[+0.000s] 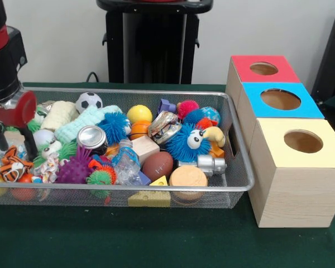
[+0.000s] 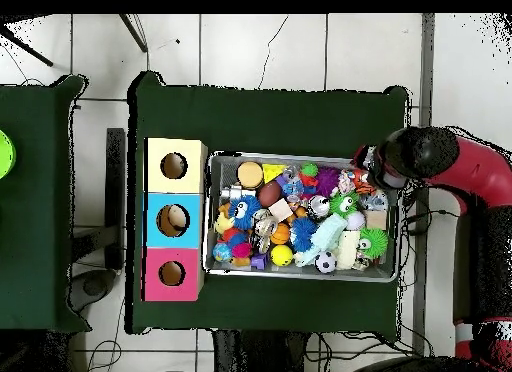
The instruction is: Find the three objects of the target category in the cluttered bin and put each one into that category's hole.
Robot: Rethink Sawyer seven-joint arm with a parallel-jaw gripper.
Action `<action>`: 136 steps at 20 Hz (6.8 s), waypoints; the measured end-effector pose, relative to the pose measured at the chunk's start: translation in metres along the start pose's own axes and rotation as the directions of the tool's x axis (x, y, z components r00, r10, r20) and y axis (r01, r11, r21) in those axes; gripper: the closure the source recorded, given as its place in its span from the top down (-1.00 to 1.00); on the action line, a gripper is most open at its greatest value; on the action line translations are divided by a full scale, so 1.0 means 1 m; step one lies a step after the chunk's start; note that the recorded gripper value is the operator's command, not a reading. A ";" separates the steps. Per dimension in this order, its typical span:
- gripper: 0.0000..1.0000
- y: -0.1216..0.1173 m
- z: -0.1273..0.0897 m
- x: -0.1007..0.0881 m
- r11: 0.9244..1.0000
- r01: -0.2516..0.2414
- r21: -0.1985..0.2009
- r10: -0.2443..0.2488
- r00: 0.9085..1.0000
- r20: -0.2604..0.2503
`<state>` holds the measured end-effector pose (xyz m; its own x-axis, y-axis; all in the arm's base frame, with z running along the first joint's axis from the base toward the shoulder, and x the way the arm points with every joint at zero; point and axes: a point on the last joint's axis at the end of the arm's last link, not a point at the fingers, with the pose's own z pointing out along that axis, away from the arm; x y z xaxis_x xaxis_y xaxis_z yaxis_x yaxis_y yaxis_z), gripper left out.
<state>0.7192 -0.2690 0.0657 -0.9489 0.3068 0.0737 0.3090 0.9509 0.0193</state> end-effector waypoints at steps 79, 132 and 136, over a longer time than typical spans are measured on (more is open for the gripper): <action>1.00 0.002 0.044 0.028 0.999 0.041 0.010 -0.041 0.997 -0.062; 1.00 0.008 0.113 0.054 0.998 0.023 -0.066 -0.025 0.999 -0.044; 1.00 0.005 0.113 0.054 0.998 0.018 -0.068 -0.021 0.999 -0.042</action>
<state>0.6622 -0.2428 -0.0425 -0.9517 0.2845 0.1155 0.2951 0.9514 0.0880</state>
